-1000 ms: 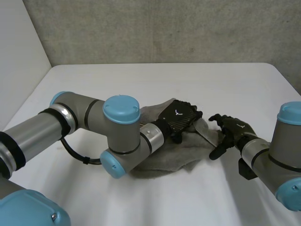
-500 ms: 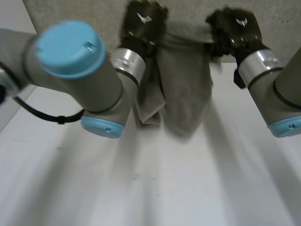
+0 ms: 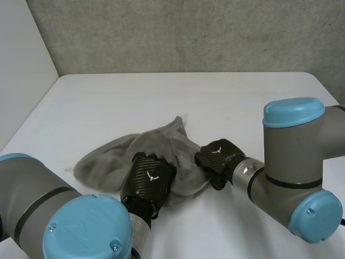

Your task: Fold the towel.

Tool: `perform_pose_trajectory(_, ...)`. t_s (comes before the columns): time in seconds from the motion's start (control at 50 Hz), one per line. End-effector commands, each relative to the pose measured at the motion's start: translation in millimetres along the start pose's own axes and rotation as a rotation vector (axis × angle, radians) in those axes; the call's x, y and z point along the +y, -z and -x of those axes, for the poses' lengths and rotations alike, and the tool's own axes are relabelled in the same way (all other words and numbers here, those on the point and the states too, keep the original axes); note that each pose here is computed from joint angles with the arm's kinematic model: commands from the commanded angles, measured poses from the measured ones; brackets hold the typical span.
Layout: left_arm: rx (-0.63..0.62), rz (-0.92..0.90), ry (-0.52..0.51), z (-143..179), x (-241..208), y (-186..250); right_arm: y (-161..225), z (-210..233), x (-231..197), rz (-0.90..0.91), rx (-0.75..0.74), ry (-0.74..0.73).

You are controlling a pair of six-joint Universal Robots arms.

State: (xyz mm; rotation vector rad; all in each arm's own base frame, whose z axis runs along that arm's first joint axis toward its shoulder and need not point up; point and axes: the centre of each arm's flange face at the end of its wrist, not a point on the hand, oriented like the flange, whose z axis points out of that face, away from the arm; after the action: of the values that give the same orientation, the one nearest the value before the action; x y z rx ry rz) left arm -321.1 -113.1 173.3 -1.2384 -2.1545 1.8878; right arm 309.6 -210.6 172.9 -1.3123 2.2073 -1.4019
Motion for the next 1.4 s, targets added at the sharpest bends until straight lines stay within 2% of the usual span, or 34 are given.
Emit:
perform_pose_trajectory(0.02, -0.062, -0.066, 0.044, 21.7, -22.9, -2.8, 3.9, -0.3, 0.0, -0.020, 0.011, -0.001)
perform_pose_trajectory(0.16, -0.177, -0.059, 0.084, 61.4, -25.4, -13.5, 3.7, -17.8, 17.3, 0.003, 0.064, -0.029)
perform_pose_trajectory(0.28, -0.215, 0.007, 0.084, 75.2, -6.6, -15.1, 1.8, -23.7, 22.4, -0.018, 0.092, -0.031)
perform_pose_trajectory(0.58, -0.154, 0.130, 0.121, 97.8, 43.3, -27.5, -5.4, -29.9, 28.5, -0.022, 0.113, -0.046)
perform_pose_trajectory(0.82, -0.126, 0.139, 0.217, 104.5, 53.0, -35.5, -9.2, -29.3, 33.2, -0.008, 0.110, -0.050)
perform_pose_trajectory(0.9, -0.069, 0.155, 0.249, 95.7, 60.9, -41.9, -9.7, -29.5, 32.7, -0.010, 0.109, -0.049)
perform_pose_trajectory(1.14, -0.020, 0.188, 0.255, 85.8, 75.9, -63.9, -16.1, -31.9, 30.6, -0.015, 0.110, -0.044)
perform_pose_trajectory(1.24, -0.047, 0.143, 0.257, 93.7, 68.1, -79.2, -21.5, -36.7, 24.1, -0.038, 0.121, -0.036)
perform_pose_trajectory(1.32, -0.129, -0.008, 0.244, 119.1, 39.8, -101.4, -29.4, -43.4, 11.6, -0.081, 0.138, -0.018)
perform_pose_trajectory(1.34, -0.129, -0.009, 0.244, 119.1, 39.6, -101.4, -33.9, -49.0, 0.6, -0.120, 0.155, -0.005)
perform_pose_trajectory(1.38, -0.205, -0.176, 0.230, 147.1, -0.1, -117.3, -38.9, -57.7, -14.2, -0.176, 0.185, 0.010)
perform_pose_trajectory(1.4, -0.205, -0.177, 0.229, 147.3, -0.3, -117.4, -42.6, -69.4, -36.0, -0.263, 0.229, 0.026)
